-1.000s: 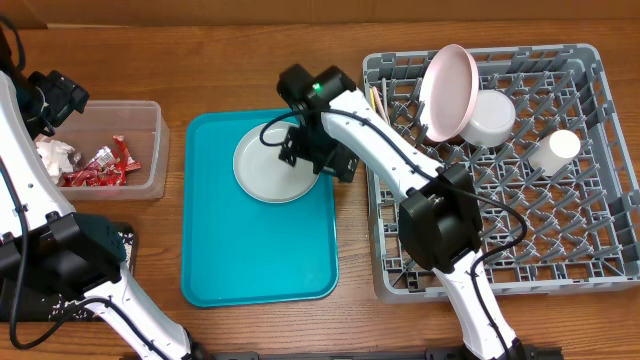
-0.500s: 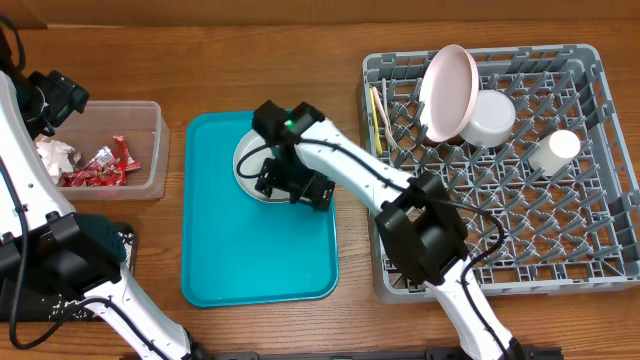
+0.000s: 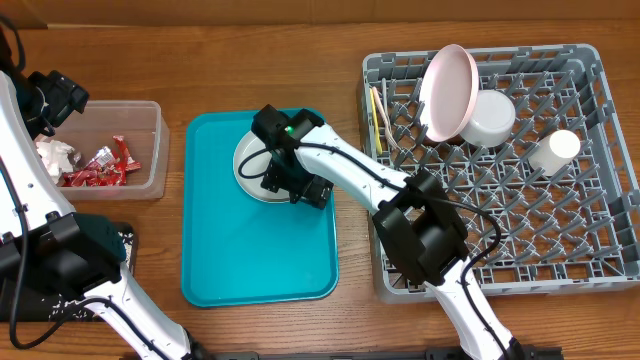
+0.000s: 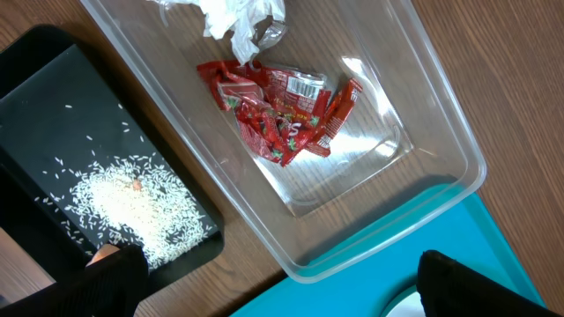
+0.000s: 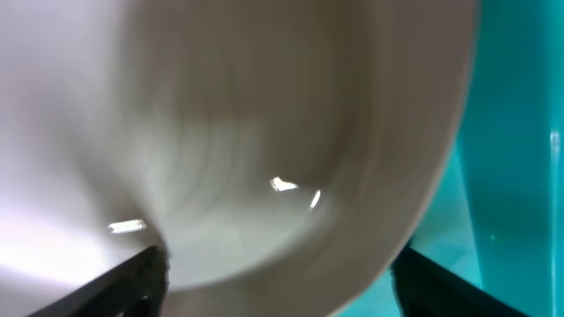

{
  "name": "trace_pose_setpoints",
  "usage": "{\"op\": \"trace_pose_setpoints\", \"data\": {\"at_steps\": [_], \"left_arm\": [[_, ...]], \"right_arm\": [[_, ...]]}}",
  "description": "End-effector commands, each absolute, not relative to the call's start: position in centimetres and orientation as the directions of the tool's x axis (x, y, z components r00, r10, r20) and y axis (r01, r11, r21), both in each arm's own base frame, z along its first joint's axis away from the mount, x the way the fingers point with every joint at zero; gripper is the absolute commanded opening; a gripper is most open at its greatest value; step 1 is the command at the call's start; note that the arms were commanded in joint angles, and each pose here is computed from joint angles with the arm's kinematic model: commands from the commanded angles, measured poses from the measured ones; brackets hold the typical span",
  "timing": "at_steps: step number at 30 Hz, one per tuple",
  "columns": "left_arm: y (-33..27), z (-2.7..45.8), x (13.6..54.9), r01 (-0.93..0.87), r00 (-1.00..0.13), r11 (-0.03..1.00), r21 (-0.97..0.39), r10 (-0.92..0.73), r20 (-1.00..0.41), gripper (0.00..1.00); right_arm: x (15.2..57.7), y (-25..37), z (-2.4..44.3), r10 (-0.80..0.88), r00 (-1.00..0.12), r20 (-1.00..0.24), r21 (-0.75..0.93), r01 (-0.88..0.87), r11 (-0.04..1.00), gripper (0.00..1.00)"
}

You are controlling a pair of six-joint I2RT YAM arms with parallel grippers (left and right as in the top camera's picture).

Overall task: Sort waste into correct bins and load items into the dishwasher rack
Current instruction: 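Lift the grey plate and stand it upright in the rack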

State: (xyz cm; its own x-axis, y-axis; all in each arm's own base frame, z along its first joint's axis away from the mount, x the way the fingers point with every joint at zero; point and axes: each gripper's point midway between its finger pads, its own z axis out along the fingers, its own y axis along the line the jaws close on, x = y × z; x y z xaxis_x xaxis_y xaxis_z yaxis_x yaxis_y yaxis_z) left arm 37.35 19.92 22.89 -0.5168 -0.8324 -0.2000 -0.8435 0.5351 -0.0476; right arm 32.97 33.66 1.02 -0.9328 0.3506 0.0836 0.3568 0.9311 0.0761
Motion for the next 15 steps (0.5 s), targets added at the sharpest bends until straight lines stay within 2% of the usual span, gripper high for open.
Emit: {"op": "trace_pose_setpoints", "data": {"at_steps": [1, 4, 6, 8, 9, 11, 12, 15], "left_arm": [[19.5, 24.3, 37.2, -0.827, -0.532, 0.558, -0.063, -0.815, -0.230, 1.00], [19.5, 24.3, 37.2, -0.827, -0.532, 0.558, -0.063, -0.815, -0.230, 1.00], [19.5, 24.3, 37.2, -0.827, -0.532, 0.558, -0.063, -0.815, -0.231, 1.00], [19.5, 24.3, 37.2, -0.827, -0.532, 0.558, -0.063, -0.815, -0.230, 1.00], [19.5, 24.3, 37.2, -0.827, -0.532, 0.558, -0.063, -0.815, -0.230, 1.00], [19.5, 24.3, 37.2, -0.827, -0.532, 0.558, -0.063, -0.815, -0.230, 1.00], [19.5, 24.3, 37.2, -0.827, -0.532, 0.558, -0.063, -0.815, -0.230, 1.00], [19.5, 24.3, 37.2, -0.827, -0.532, 0.558, -0.063, -0.815, -0.230, 1.00]], "right_arm": [[34.6, 32.6, 1.9, 0.368, -0.930, -0.012, 0.064, 0.367, 0.928, 0.77], [34.6, 32.5, 1.9, 0.326, -0.945, -0.018, 0.062, 0.325, 0.944, 0.66], [34.7, 32.5, 1.9, 0.298, -0.954, -0.024, 0.060, 0.296, 0.953, 0.48], [34.9, 32.4, 1.9, 0.251, -0.968, -0.030, 0.062, 0.248, 0.967, 0.23], [35.1, 32.2, 2.0, 0.231, -0.972, -0.032, 0.062, 0.229, 0.972, 0.17], [35.4, 31.7, 2.2, 0.216, -0.976, -0.029, 0.056, 0.214, 0.975, 0.17], [35.7, 31.2, 2.5, 0.216, -0.976, -0.027, 0.052, 0.215, 0.975, 0.05], [36.6, 30.1, 3.7, 0.195, -0.980, -0.027, 0.046, 0.194, 0.980, 0.04]]}}
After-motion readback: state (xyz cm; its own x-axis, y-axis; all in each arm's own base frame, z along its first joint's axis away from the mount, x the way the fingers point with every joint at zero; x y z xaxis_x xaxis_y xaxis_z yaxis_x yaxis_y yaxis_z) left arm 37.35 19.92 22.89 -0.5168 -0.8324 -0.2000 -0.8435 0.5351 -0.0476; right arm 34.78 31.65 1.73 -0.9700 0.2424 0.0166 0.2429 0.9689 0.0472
